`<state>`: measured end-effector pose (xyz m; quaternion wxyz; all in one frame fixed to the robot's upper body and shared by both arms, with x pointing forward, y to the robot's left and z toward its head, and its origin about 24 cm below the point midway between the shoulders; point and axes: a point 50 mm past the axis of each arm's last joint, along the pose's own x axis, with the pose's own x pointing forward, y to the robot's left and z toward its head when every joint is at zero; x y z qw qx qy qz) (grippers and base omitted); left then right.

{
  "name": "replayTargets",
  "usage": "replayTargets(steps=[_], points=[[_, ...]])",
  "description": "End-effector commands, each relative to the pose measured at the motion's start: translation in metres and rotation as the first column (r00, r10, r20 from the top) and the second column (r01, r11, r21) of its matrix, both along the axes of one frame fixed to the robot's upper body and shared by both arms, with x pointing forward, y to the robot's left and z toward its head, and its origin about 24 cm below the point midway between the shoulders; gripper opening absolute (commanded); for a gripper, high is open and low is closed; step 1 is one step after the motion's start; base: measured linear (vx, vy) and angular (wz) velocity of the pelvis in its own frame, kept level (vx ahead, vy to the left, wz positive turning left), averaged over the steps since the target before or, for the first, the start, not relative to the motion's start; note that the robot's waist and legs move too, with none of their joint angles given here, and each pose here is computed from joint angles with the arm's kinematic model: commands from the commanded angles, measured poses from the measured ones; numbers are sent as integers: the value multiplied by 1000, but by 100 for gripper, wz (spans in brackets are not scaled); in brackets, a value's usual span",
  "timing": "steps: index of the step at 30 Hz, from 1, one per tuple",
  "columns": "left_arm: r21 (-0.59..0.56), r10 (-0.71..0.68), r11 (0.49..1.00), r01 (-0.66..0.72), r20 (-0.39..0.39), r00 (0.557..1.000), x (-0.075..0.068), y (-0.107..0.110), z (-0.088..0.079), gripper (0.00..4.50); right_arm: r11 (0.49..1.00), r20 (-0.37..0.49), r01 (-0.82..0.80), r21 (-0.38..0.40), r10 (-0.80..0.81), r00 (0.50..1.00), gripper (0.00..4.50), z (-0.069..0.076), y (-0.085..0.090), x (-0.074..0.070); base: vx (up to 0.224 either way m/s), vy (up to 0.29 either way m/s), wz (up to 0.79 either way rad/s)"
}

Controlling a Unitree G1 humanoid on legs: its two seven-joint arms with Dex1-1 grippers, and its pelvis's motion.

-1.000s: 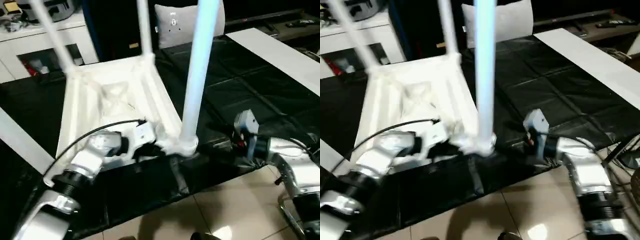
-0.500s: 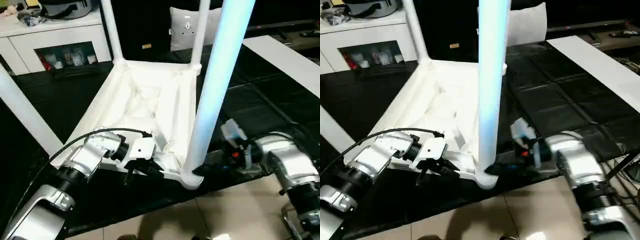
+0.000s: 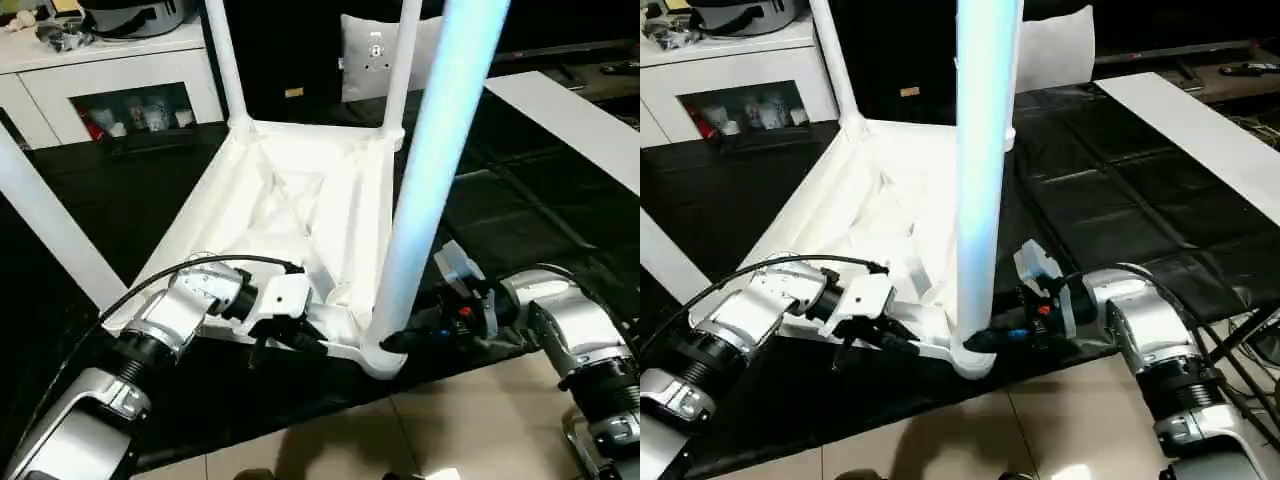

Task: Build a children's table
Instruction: Rotate leg to tighten

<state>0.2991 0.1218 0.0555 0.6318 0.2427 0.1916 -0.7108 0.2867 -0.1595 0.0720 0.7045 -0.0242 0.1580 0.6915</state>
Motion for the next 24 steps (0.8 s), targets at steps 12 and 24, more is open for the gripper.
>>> replayTargets(steps=[12, 24], points=[[-188, 458, 868, -460, -53, 887, 15, -56, 11, 0, 640, 31, 768, -11, -768, 640, 197, -22, 45, 47, 0, 0, 0], [-225, 557, 810, -542, 7, 830, 25, -67, 18, 0, 610, 69, 776, 160, -791, 608, 309, -10, 52, 47, 0, 0, 0]])
